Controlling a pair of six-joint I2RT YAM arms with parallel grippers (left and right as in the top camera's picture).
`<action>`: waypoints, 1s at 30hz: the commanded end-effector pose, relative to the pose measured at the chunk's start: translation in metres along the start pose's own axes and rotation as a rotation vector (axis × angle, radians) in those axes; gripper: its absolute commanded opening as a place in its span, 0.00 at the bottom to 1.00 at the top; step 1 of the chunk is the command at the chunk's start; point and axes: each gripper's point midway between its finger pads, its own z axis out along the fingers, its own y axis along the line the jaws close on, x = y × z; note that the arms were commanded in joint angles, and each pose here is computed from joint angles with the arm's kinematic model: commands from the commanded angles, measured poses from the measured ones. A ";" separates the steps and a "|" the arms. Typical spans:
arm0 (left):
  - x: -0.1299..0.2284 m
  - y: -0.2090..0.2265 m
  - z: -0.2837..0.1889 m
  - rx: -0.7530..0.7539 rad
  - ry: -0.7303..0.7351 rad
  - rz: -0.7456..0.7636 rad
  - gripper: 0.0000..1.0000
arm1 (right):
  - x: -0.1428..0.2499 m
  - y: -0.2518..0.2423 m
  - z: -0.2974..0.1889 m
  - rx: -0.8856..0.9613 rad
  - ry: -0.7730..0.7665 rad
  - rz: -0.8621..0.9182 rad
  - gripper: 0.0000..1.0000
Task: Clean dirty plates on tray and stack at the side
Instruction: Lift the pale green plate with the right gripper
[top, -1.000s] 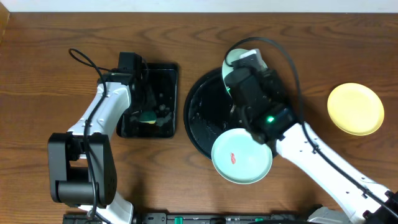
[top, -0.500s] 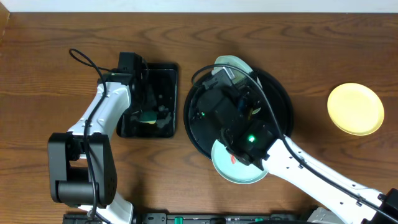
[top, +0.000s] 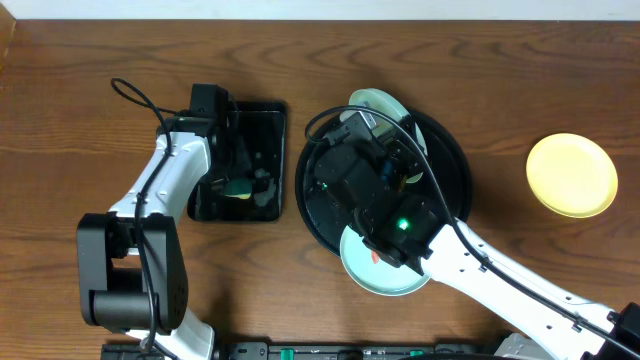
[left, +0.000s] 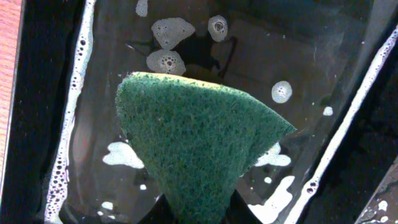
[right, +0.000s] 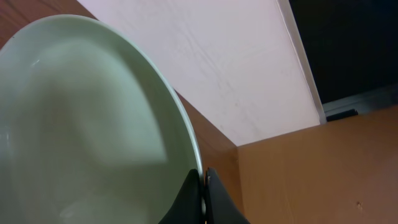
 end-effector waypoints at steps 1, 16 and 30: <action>0.000 0.003 0.001 -0.005 0.003 0.008 0.08 | -0.005 -0.014 -0.005 0.035 -0.006 0.024 0.01; 0.000 0.003 0.001 -0.005 0.003 0.008 0.08 | -0.003 -0.017 0.000 0.043 0.002 0.108 0.01; 0.001 0.003 0.001 -0.006 0.006 0.007 0.08 | 0.016 -0.013 0.020 -0.013 0.062 0.231 0.01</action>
